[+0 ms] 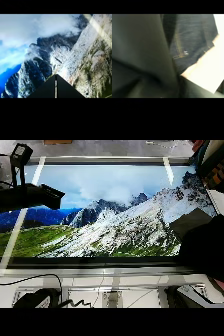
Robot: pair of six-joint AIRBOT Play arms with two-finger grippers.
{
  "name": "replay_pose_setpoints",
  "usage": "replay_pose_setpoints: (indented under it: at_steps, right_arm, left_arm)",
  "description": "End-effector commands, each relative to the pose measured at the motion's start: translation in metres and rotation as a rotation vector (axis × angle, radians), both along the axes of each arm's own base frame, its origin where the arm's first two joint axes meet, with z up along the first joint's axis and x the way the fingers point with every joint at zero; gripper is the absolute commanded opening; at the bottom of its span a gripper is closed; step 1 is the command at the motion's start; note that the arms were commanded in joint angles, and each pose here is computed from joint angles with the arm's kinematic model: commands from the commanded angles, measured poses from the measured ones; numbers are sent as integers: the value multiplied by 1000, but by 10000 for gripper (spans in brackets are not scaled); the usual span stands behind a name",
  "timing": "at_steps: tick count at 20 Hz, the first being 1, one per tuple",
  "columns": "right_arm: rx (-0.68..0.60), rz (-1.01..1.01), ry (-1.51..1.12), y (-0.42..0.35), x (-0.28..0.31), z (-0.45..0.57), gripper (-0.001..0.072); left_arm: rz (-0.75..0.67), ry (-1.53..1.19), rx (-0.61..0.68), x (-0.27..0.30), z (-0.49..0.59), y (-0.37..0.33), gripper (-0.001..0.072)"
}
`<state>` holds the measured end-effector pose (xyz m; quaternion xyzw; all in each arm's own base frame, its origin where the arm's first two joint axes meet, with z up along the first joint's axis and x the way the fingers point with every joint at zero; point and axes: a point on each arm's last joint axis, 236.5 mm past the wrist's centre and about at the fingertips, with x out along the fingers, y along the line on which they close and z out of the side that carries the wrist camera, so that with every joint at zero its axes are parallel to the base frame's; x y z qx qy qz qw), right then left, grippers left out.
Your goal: Fold the clothes and pants, and hang the long-sleeved shirts on hangers.
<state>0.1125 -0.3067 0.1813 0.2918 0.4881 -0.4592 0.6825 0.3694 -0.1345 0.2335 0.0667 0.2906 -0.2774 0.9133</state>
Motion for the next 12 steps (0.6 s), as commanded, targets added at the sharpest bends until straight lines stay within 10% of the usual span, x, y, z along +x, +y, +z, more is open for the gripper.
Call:
replay_pose_setpoints:
  at_steps: [1,6,10,12]
  right_arm:
    - [-40,-125,-54,-18,-16,4,699]
    - [19,-47,-204,-11,26,2,679]
    - [63,117,-321,17,89,10,139]
    - [80,270,-342,46,130,13,28]
  left_arm:
    - [1,0,0,0,0,0,10]
    - [1,0,0,0,0,0,10]
    - [1,0,0,0,0,0,10]
    - [0,0,0,0,0,0,10]
